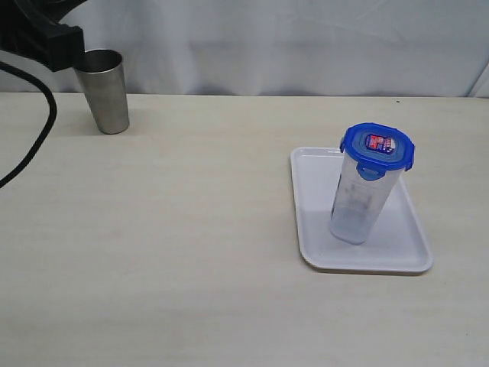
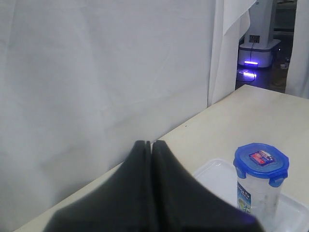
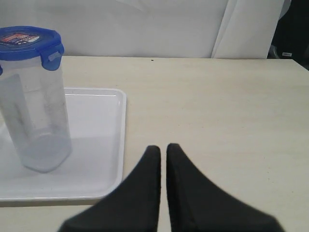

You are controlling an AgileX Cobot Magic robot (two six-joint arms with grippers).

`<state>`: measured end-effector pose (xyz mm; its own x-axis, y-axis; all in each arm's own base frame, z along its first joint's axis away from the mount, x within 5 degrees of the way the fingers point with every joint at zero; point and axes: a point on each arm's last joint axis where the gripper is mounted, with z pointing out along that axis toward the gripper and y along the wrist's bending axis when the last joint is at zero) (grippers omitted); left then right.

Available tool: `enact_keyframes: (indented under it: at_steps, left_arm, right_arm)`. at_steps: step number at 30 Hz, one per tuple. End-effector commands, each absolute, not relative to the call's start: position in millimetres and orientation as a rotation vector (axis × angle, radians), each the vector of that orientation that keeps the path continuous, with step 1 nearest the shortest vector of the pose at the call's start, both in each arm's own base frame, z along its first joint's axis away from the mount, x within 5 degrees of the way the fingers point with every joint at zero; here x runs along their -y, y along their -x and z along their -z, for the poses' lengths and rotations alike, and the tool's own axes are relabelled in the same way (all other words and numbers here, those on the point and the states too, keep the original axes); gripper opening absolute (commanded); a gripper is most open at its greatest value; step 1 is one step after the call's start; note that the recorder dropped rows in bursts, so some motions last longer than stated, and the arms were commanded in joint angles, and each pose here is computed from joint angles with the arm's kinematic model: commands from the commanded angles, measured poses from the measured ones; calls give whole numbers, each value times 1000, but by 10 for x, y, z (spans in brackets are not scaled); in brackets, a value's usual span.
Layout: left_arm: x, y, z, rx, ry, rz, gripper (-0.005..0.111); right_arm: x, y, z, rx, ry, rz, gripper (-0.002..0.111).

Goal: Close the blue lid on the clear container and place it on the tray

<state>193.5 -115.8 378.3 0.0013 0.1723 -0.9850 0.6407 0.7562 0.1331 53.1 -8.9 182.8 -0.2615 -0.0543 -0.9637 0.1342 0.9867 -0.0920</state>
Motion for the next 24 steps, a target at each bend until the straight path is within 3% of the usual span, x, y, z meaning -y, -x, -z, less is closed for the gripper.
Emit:
enact_keyframes:
  at_steps: [1, 24]
  left_arm:
    - [1150, -1931, -3771, -1563, -668, 417, 0]
    - [1161, -1922, -3769, -1561, -679, 429, 0]
  right_arm:
    - [94, -527, -1823, -1828, -64, 187, 5]
    - [48, -535, -1832, -1818, 16, 126, 5]
